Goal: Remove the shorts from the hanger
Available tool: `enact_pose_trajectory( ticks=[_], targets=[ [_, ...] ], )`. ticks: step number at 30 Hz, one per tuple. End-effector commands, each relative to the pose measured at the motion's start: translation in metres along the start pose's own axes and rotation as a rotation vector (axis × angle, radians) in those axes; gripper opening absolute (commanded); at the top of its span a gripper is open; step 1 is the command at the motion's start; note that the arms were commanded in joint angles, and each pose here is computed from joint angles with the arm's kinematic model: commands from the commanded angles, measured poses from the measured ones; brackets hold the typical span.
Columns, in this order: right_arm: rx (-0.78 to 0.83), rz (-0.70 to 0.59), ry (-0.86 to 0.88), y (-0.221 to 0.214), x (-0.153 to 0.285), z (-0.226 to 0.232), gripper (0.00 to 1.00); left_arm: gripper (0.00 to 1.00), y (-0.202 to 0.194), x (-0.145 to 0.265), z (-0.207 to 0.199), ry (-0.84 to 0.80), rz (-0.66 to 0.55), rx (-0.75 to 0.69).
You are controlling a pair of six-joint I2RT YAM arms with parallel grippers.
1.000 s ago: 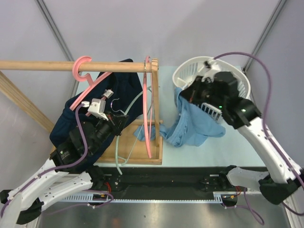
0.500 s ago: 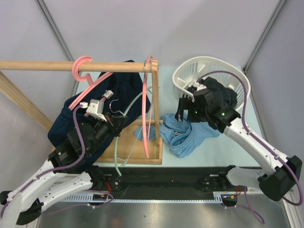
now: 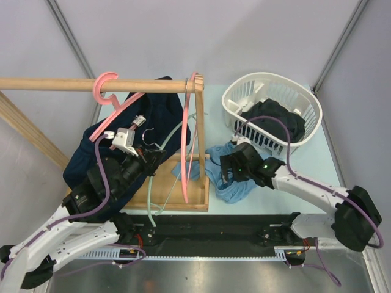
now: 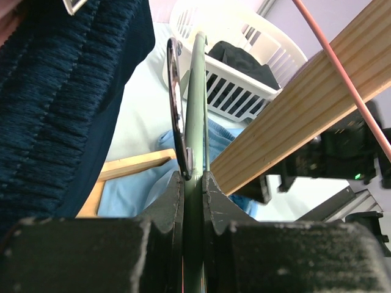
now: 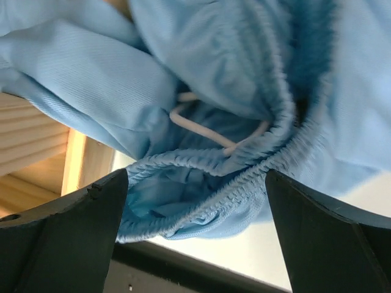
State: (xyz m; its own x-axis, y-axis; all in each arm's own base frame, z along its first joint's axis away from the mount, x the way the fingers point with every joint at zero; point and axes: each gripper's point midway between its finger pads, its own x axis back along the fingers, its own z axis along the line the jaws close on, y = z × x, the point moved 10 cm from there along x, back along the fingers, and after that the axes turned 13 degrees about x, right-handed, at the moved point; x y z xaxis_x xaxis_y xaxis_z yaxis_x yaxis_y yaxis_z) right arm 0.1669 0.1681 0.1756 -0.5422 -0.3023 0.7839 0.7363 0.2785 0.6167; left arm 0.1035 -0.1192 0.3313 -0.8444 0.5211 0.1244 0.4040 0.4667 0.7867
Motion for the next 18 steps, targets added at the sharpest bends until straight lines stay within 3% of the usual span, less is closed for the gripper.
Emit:
enact_pose_trajectory(
  ticks=[1,12,15,16,18],
  targets=[
    [0.076,-0.098,-0.023,0.009,-0.032,0.018,1.00,0.00,0.012,0.004,-0.010,-0.053,-0.045,0.041],
    [0.107,-0.026,-0.126,-0.009,-0.091,0.024,0.99,0.00,0.012,0.004,-0.009,-0.043,-0.046,0.030],
    [0.109,0.011,-0.183,-0.018,-0.100,0.021,0.90,0.00,0.011,0.004,-0.008,-0.038,-0.046,0.028],
    [0.100,0.024,-0.200,-0.021,-0.102,0.020,0.81,0.00,0.011,0.005,-0.008,-0.039,-0.049,0.029],
    [0.100,0.038,-0.238,-0.025,-0.105,0.017,0.74,0.00,0.011,0.004,-0.007,-0.038,-0.050,0.027]
  ],
)
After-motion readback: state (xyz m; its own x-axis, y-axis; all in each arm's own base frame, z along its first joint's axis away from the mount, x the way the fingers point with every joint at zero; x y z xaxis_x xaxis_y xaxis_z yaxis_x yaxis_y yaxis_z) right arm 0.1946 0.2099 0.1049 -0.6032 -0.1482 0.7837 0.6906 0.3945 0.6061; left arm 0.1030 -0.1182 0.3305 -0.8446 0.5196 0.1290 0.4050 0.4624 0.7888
